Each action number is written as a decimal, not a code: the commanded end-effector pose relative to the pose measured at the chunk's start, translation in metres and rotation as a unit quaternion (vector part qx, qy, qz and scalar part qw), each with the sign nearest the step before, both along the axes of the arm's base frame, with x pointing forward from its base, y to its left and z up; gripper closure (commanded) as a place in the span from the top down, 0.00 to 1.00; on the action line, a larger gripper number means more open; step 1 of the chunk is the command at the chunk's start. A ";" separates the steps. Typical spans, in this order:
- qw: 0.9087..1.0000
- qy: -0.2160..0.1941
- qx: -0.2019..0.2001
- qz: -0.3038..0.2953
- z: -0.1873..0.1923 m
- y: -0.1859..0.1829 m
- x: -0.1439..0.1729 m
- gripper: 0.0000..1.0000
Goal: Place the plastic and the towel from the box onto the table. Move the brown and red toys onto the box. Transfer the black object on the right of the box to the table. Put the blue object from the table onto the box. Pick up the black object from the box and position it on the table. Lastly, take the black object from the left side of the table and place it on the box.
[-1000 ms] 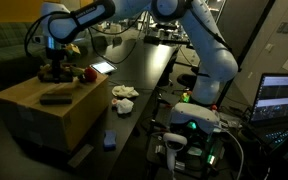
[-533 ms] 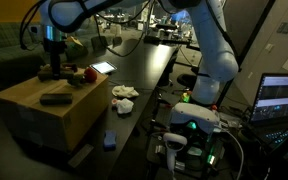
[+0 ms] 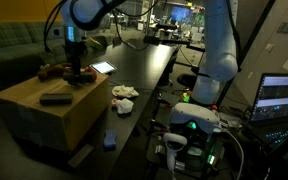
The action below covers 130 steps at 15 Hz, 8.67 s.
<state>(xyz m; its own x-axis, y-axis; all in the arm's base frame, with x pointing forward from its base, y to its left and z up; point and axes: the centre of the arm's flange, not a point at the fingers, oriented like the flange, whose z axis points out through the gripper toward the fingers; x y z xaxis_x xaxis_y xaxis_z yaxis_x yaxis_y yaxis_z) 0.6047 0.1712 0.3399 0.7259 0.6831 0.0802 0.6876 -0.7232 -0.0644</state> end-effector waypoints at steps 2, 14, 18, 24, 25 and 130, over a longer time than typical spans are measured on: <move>0.999 -0.016 -0.014 -0.041 -0.004 -0.036 -0.076 0.33; 0.993 -0.062 -0.025 -0.099 -0.090 -0.084 -0.200 0.33; 0.989 -0.069 -0.028 -0.131 -0.123 -0.071 -0.212 0.33; 0.980 -0.065 -0.020 -0.189 -0.175 -0.049 -0.214 0.33; 0.978 -0.064 -0.024 -0.197 -0.184 -0.047 -0.214 0.33; 0.737 0.041 -0.075 -0.670 -0.366 0.019 -0.152 0.42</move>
